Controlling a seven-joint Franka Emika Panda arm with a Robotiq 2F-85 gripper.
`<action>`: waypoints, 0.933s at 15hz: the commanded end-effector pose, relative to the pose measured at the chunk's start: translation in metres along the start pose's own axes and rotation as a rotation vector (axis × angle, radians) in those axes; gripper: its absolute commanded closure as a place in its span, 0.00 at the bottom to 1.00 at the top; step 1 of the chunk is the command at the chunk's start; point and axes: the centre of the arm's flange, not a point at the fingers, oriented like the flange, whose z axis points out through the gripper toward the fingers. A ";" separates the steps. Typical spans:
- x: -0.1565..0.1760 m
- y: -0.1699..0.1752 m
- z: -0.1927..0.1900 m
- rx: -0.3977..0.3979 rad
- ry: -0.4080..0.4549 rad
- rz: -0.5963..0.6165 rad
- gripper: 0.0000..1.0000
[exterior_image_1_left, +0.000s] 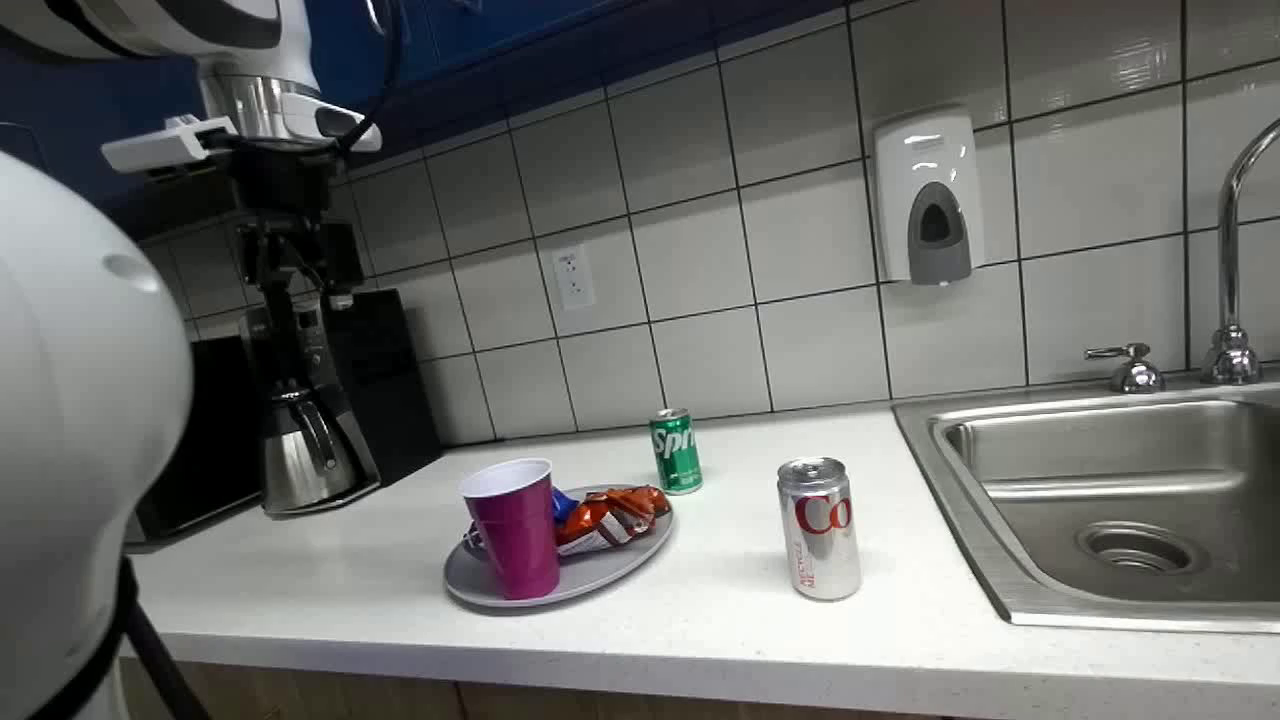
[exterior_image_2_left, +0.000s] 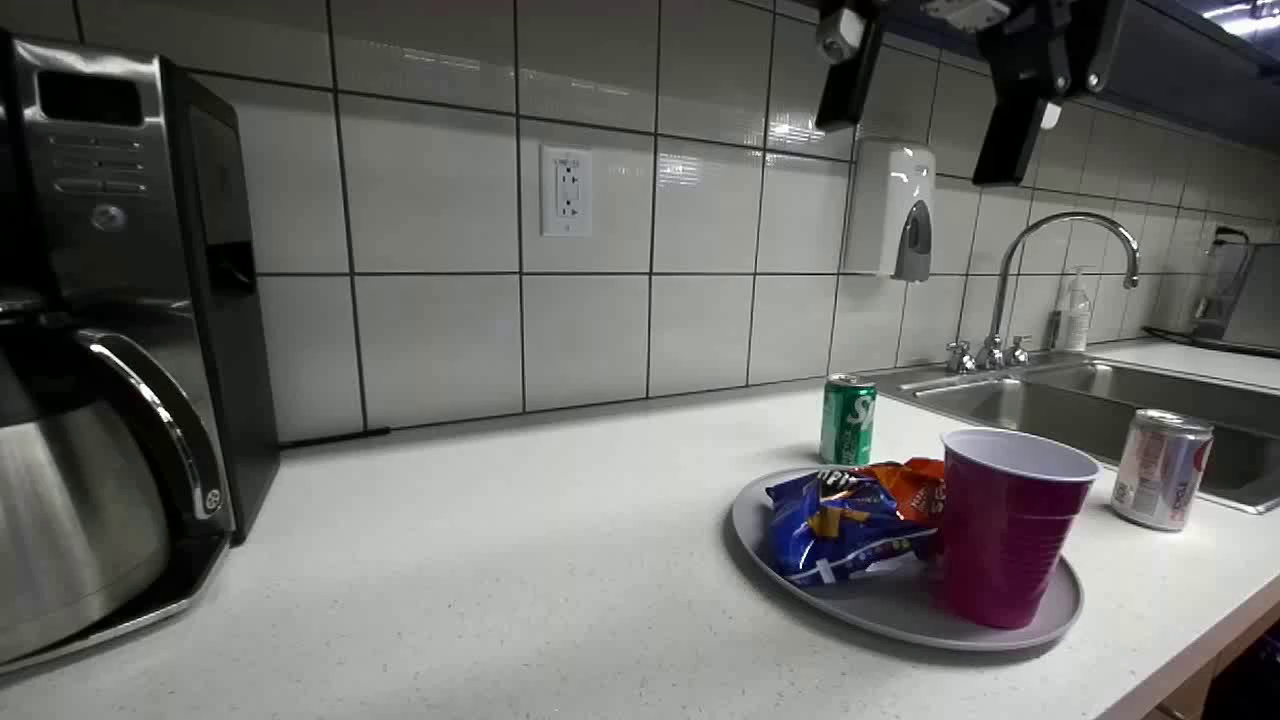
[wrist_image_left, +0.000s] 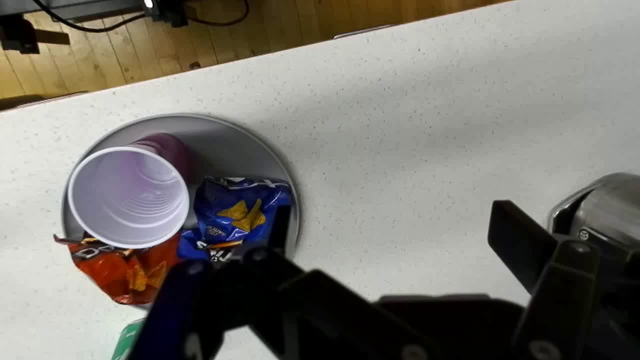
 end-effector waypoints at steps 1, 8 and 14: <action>0.000 0.000 0.000 0.000 -0.001 0.000 0.00; 0.002 0.009 0.012 -0.040 0.005 0.013 0.00; 0.007 0.025 0.029 -0.080 0.016 0.022 0.00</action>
